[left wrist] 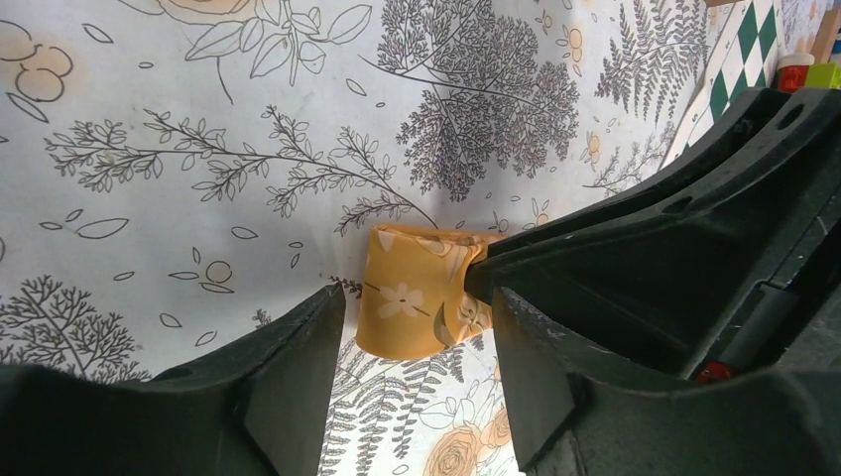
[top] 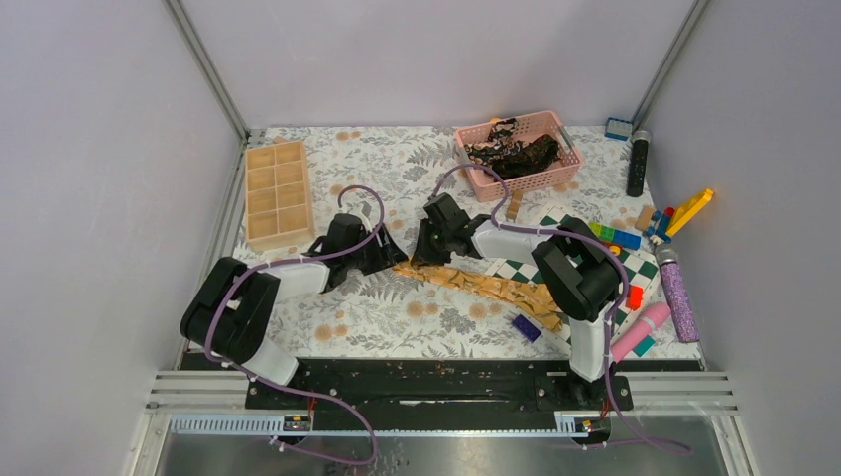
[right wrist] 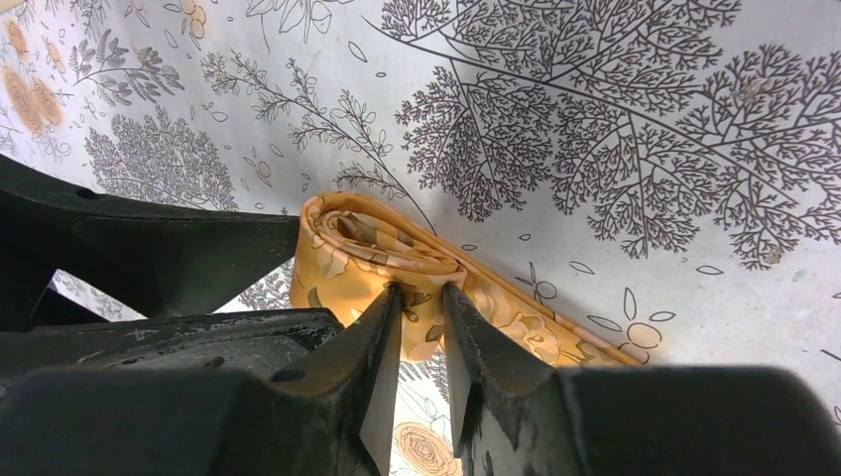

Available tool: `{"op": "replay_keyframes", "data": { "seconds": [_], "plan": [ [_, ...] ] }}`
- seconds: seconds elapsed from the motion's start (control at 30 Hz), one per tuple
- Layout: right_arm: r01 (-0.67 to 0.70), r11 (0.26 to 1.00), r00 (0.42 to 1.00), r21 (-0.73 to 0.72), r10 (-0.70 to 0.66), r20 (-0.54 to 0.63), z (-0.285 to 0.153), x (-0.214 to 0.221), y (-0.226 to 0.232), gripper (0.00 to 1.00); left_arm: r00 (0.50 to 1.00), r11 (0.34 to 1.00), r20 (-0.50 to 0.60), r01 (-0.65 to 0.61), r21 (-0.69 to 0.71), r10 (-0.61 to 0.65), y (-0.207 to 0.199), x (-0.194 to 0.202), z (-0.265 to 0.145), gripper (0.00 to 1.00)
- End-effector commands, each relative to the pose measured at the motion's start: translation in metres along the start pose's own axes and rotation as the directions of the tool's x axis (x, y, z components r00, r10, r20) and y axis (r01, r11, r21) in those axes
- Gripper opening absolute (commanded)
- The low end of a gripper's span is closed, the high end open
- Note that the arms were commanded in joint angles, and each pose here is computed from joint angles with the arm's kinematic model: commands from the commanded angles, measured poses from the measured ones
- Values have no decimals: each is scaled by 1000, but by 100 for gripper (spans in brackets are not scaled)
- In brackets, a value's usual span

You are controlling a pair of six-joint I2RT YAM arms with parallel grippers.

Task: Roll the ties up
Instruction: Roll the tie at the center of the board.

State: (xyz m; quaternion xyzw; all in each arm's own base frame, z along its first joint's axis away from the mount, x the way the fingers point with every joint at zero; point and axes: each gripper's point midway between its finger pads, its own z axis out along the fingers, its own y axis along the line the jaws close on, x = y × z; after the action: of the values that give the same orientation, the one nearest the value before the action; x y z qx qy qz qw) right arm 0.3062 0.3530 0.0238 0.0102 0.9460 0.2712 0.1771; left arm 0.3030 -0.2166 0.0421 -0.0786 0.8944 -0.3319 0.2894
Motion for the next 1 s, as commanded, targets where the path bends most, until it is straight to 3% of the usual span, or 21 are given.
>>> {"op": "replay_keyframes", "data": {
  "seconds": [0.0, 0.73, 0.97],
  "plan": [
    [-2, 999, 1000, 40, 2, -15, 3, 1, -10, 28, 999, 997, 18, -40, 64, 39, -13, -5, 5, 57],
    [-7, 999, 1000, 44, 8, -12, 2, 2, -12, 28, 999, 992, -32, -31, 125, 35, -8, 19, 10, 53],
    [-4, 999, 1000, 44, 5, -10, 1, 1, -12, 28, 999, 990, -37, -25, 139, 31, -9, 21, 10, 39]
  ]
}}
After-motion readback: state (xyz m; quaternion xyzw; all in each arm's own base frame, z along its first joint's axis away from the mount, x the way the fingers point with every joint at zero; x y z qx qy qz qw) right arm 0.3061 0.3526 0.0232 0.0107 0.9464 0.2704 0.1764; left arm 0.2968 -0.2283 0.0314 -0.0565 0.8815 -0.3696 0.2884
